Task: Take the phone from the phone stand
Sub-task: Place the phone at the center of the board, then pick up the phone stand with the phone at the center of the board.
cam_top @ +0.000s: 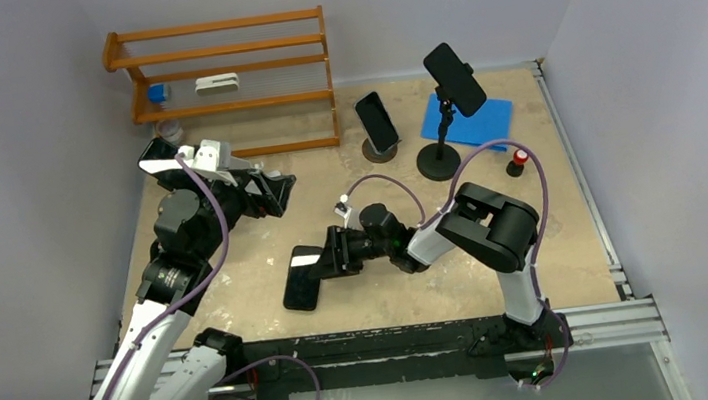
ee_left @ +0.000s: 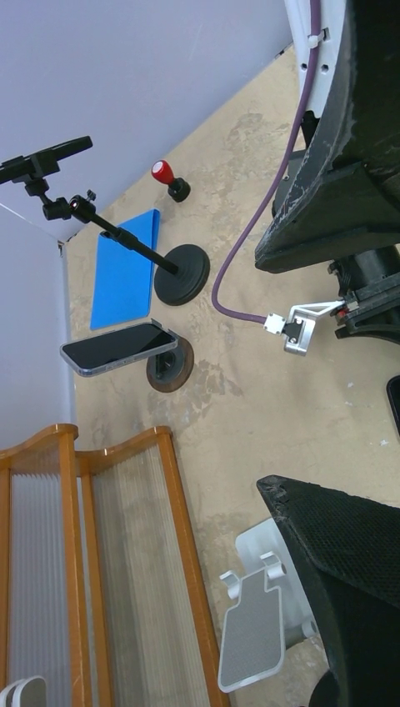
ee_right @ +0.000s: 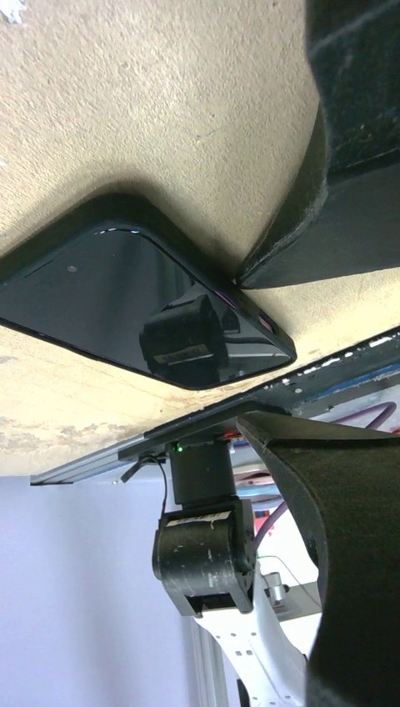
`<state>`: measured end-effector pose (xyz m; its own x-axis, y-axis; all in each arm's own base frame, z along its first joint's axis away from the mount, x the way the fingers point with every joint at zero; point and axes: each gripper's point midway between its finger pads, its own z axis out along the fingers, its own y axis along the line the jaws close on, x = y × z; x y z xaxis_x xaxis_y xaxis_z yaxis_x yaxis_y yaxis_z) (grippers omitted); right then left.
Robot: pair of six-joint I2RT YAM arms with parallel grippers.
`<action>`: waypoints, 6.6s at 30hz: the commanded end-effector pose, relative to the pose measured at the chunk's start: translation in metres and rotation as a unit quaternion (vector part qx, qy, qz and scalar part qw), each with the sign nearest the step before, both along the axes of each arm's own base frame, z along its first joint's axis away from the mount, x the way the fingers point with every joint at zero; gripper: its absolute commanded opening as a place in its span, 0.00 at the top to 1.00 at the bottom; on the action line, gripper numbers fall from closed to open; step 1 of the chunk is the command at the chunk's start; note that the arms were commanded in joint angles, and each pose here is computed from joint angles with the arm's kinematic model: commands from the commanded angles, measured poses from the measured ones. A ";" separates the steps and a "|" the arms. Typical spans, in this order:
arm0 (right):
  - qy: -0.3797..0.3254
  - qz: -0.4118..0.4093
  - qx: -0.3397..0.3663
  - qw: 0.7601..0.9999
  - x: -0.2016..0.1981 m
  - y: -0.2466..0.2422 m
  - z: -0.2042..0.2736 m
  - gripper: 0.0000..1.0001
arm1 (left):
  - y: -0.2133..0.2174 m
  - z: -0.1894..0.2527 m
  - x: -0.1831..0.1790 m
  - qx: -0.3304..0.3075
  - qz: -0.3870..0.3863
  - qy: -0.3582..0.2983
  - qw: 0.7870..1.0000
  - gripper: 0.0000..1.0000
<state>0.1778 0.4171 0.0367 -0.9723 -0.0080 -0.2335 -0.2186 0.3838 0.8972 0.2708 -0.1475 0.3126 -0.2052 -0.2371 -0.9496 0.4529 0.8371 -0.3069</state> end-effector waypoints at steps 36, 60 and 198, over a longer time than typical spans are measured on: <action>0.011 -0.005 0.020 1.000 -0.013 0.024 0.008 0.44 | -0.008 0.016 -0.004 -0.019 -0.019 -0.022 0.999 0.10; 0.003 -0.005 0.004 1.000 -0.003 0.034 0.007 0.44 | -0.008 0.016 -0.005 -0.018 -0.018 -0.023 0.999 0.10; -0.473 -0.232 0.061 0.848 0.019 -0.114 0.271 0.14 | 0.226 -0.047 0.065 -0.159 0.418 0.116 0.887 0.02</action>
